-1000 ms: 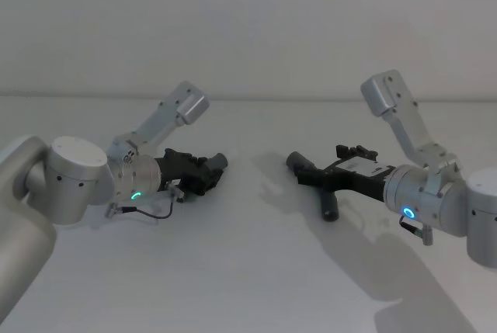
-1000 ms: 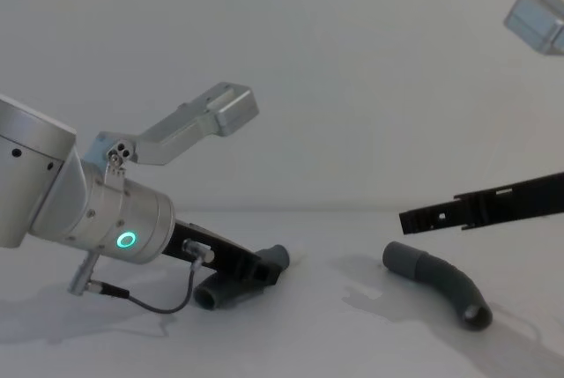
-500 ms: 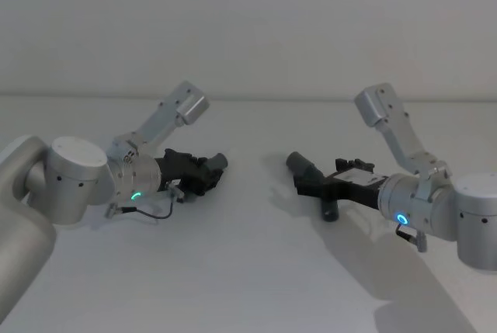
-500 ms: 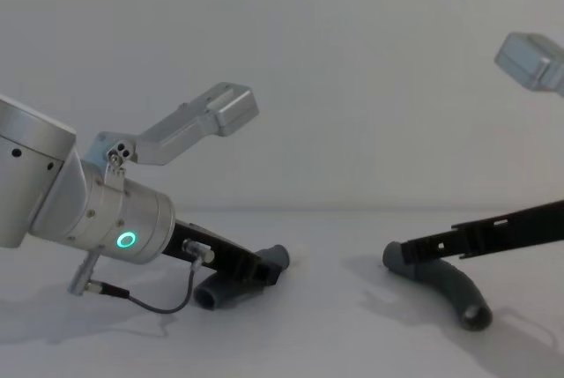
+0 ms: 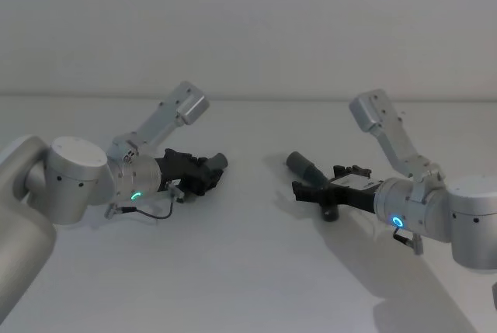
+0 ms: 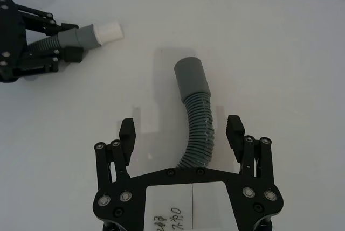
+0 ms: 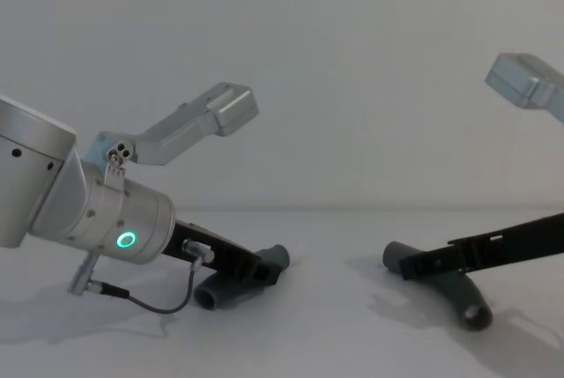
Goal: Use both hands to pick up one end of the pipe from the table, align the ends, and insert them.
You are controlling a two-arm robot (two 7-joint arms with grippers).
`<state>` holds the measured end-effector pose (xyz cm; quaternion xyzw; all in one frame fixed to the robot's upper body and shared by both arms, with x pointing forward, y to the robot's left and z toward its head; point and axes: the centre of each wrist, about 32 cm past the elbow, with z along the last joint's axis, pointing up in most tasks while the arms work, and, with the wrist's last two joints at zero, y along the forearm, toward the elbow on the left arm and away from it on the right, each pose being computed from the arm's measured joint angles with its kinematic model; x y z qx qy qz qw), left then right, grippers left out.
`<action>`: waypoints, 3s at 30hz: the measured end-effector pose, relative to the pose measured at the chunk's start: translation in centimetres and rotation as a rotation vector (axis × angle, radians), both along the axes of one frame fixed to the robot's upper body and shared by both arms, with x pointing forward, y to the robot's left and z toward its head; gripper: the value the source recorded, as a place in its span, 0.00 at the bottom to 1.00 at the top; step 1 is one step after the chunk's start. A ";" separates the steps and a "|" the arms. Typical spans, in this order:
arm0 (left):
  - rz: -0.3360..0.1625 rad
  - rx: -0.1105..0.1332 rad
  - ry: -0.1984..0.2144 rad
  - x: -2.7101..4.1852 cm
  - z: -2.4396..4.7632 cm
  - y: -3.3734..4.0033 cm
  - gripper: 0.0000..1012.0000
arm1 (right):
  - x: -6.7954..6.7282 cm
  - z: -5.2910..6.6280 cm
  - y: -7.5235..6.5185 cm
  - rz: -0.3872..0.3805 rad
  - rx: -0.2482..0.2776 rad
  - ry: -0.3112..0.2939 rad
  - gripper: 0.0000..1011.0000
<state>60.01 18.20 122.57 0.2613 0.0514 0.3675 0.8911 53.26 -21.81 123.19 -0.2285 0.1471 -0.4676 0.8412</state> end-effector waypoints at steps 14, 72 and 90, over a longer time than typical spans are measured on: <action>0.000 0.000 0.000 0.00 0.00 0.00 0.36 | 0.2 -0.7 0.1 0.000 -0.016 0.029 0.99; 0.003 0.000 -0.006 -0.08 -0.07 -0.20 0.36 | 0.6 -1.3 0.1 0.002 -0.024 0.035 0.28; -0.035 -0.054 -0.124 -0.66 0.78 -0.45 0.36 | 1.0 0.9 -1.1 0.125 -0.031 -0.145 0.28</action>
